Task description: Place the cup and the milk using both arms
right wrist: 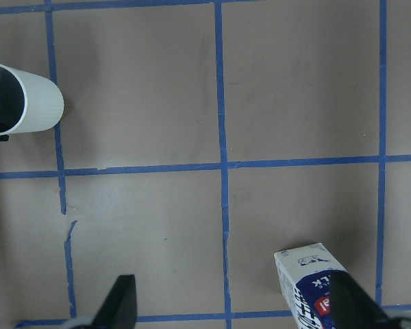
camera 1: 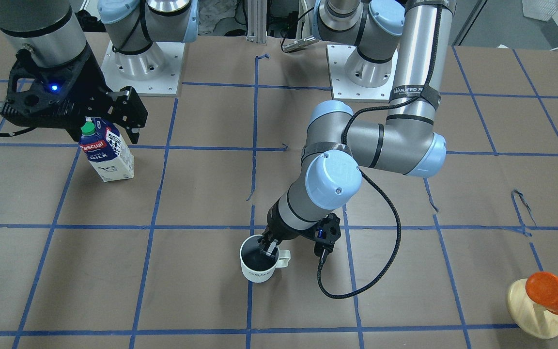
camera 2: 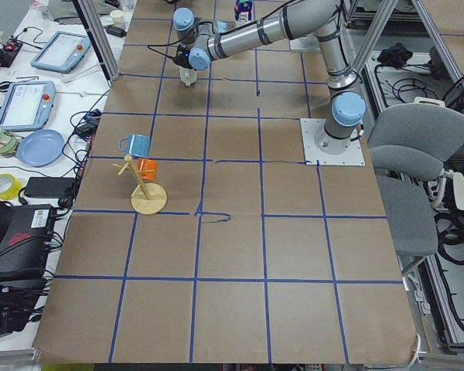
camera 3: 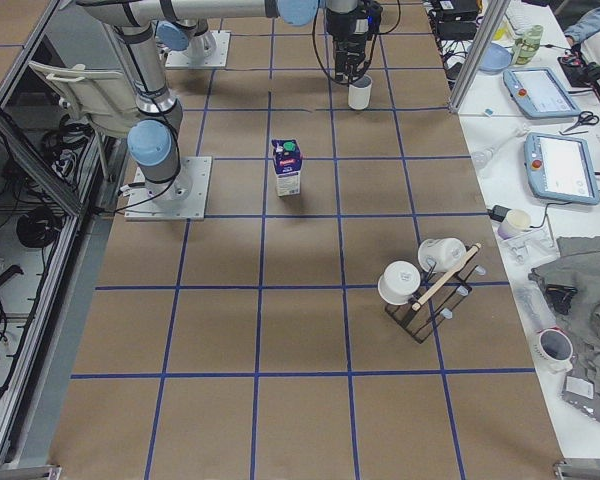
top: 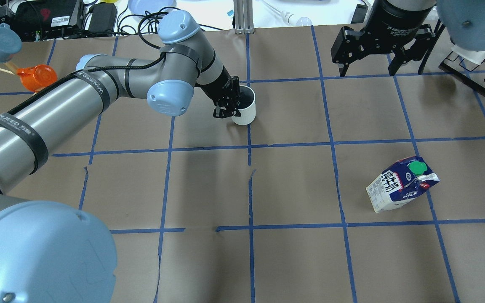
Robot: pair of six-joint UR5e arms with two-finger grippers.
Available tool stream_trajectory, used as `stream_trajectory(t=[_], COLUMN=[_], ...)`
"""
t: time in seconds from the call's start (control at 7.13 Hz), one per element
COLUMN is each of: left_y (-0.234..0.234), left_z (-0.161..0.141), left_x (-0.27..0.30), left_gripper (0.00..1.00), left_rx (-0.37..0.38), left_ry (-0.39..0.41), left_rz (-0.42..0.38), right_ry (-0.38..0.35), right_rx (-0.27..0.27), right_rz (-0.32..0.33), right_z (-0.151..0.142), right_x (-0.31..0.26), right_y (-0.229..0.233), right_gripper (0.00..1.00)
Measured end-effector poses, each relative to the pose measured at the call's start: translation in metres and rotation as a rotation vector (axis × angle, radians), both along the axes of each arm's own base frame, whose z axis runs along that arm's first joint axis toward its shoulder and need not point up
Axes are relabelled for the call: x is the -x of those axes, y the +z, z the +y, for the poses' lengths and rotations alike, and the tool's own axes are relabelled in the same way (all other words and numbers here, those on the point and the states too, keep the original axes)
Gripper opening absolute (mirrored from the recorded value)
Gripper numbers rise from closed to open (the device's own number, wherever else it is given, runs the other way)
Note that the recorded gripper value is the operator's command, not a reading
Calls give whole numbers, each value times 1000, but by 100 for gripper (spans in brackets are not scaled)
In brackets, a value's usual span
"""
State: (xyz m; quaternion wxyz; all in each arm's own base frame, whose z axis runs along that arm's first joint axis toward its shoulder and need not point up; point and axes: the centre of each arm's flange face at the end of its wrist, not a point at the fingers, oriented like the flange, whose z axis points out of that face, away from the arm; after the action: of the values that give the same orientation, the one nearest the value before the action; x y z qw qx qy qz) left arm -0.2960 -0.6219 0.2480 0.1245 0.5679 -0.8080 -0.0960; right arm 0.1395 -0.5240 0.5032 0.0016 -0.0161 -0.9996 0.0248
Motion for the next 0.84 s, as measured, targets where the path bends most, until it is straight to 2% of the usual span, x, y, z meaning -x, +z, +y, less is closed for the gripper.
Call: stream_trajectory(t=[0.14, 0.42, 0.56, 0.84], left_y=[0, 19, 39, 79], left_z=[-1, -1, -5, -24], left_x=[0, 0, -4, -51], left_gripper=[95, 96, 96, 99], left_rx=[8, 47, 94, 153], left_ry=[0, -16, -61, -237], left_rz=[2, 9, 10, -20], right_ry=[3, 55, 96, 170], right_rx=[-12, -51, -83, -177], right_rz=[11, 71, 83, 66], right_z=[0, 1, -1, 10], right_x=[3, 32, 59, 109], right_y=[-6, -23, -35, -75], right_gripper=[100, 100, 100, 100])
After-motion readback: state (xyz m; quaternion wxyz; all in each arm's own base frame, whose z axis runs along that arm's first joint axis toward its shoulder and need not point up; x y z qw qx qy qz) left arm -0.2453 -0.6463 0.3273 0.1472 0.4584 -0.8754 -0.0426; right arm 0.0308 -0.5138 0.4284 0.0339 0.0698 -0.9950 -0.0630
